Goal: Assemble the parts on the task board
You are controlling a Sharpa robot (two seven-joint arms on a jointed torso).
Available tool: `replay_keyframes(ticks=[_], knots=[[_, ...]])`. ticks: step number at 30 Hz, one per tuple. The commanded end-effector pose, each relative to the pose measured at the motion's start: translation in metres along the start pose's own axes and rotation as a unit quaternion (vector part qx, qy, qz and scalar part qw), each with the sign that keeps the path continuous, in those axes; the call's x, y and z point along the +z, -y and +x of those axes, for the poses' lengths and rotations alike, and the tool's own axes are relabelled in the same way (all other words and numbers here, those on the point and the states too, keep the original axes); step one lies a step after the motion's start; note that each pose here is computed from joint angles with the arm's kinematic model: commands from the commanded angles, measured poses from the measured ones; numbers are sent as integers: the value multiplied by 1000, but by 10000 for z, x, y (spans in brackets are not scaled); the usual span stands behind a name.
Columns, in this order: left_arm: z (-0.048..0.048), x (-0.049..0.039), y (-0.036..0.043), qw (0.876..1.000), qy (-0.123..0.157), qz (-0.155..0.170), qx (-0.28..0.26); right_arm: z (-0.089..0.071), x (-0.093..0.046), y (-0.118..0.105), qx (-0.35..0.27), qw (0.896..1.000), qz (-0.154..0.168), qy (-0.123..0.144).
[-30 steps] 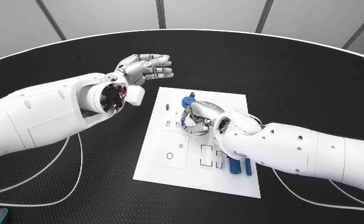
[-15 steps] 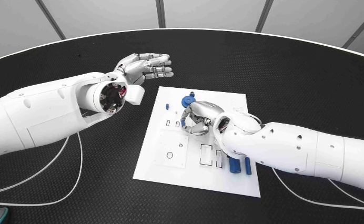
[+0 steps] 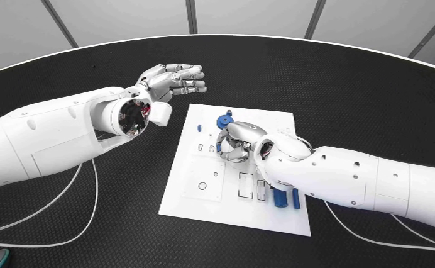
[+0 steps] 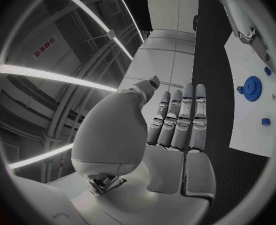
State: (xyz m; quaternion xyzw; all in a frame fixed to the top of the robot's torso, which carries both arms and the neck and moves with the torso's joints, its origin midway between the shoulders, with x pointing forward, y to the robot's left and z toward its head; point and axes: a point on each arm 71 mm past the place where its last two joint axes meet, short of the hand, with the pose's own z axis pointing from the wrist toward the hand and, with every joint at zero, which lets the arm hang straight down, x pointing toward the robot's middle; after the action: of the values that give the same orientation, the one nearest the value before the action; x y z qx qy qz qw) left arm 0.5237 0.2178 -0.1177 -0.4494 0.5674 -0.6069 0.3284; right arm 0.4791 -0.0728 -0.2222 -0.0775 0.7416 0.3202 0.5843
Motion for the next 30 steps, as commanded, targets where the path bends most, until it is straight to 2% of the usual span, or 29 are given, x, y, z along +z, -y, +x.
replay_keyframes(ticks=[1,30], knots=[[-1,-1,0,1000,0,0,0,-1,1,1,0,1000,1,1],[-3,-3,-2,1000,-1,-2,0,-3,7,5,0,1000,3,3]])
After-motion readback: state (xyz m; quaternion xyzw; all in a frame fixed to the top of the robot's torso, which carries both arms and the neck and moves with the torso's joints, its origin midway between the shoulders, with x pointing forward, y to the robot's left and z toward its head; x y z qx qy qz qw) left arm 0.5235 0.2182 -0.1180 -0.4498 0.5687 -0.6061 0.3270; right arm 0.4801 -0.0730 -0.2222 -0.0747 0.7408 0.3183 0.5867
